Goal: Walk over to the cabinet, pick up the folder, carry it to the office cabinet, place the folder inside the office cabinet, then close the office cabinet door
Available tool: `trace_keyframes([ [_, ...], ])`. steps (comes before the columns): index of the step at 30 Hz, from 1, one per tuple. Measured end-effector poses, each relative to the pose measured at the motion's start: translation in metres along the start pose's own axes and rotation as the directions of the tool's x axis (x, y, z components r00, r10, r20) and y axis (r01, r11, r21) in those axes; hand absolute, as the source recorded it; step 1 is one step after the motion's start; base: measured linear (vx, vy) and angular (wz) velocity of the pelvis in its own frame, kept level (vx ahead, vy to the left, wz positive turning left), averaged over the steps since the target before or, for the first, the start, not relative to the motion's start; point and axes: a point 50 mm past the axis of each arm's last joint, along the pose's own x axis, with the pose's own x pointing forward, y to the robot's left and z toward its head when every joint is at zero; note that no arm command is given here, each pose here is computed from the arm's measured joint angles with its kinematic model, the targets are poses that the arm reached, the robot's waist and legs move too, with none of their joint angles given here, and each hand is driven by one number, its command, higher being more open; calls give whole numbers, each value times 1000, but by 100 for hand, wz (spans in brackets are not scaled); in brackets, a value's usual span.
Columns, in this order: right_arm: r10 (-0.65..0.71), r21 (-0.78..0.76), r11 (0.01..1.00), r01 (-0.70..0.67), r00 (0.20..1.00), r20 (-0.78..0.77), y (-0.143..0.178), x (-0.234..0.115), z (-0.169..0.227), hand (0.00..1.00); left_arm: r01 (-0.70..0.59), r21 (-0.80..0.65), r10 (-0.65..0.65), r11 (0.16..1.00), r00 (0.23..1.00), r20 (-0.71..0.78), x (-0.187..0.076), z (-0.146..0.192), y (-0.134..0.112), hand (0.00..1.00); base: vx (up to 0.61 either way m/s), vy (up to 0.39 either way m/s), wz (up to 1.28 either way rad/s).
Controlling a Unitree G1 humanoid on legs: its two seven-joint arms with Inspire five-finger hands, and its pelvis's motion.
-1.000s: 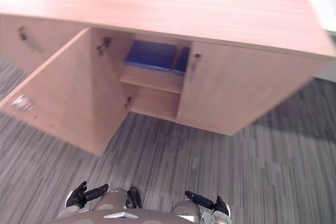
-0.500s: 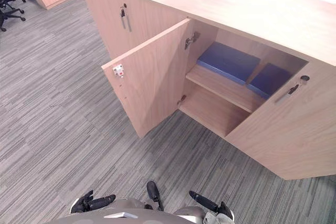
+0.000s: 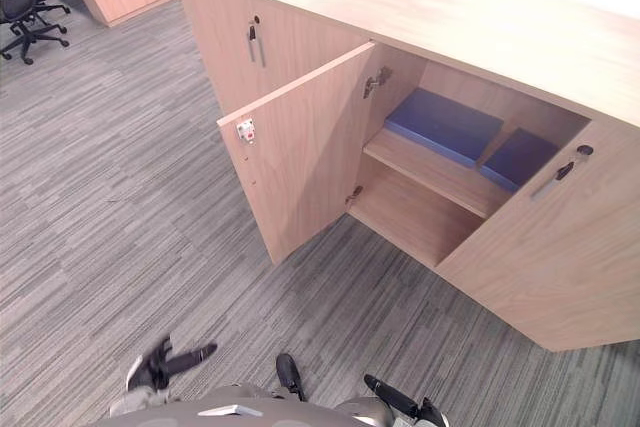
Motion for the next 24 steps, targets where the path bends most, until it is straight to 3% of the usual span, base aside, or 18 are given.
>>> trace_keyframes([
  [4,27,-25,999,-26,1000,13,1,0,2,100,-111,134,85,985,979,187,15,64,29,100,30,-64,-30],
  [8,64,-72,995,-62,998,22,5,-1,3,100,-315,277,220,908,920,325,22,128,72,100,41,-113,-29],
  [13,104,-100,990,-102,994,14,10,-1,2,100,-450,372,253,812,845,471,18,188,94,100,41,-135,-16],
  [16,124,-112,986,-123,992,8,11,-2,0,100,-488,494,186,719,821,540,24,232,82,100,11,-169,-9],
  [24,143,-94,985,-141,990,9,14,-2,-2,100,-486,684,46,543,831,554,38,279,41,100,-32,-96,-17],
])
